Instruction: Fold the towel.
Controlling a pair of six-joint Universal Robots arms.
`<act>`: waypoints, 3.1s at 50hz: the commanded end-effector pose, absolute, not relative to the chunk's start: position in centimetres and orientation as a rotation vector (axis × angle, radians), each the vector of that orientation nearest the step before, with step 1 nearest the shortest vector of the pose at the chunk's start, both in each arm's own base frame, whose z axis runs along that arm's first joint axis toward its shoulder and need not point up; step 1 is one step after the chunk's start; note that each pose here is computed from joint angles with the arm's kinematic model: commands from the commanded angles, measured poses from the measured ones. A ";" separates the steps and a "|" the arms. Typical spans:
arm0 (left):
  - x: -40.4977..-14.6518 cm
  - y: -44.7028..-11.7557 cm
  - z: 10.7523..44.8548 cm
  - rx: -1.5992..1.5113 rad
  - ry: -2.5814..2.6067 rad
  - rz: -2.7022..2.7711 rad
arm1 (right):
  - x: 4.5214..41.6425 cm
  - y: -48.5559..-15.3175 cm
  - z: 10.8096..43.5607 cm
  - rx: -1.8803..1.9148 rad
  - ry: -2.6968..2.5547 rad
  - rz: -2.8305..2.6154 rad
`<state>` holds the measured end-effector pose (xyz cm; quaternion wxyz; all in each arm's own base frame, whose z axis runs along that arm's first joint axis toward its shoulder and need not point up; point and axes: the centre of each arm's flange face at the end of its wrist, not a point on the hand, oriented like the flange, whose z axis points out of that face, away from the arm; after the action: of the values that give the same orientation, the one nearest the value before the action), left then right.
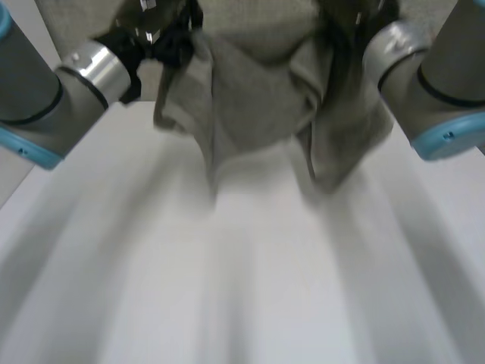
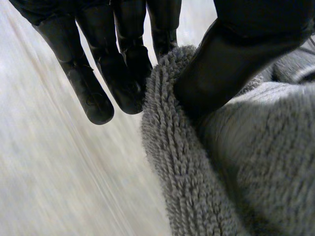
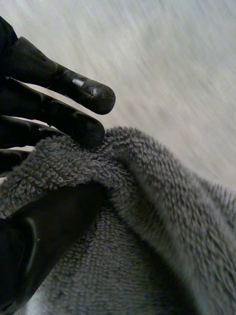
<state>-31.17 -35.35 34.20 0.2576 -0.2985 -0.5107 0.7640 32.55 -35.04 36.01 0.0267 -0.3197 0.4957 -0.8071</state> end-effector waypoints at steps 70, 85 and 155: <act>-32.1 -29.8 17.8 -0.728 -2.136 1.450 | 34.6 -36.0 12.1 -1.086 2.199 -1.469; -31.2 -28.2 20.1 -0.727 -2.113 1.478 | 31.9 -31.9 18.2 -0.981 2.214 -1.447; -34.1 -32.5 14.0 -1.003 -2.166 1.341 | 29.1 -34.0 15.9 -1.261 2.222 -1.480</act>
<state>-34.12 -33.14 13.94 0.1977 -0.3560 -0.7674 0.4953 29.34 -35.09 14.20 0.0822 -0.4216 0.7448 -0.5107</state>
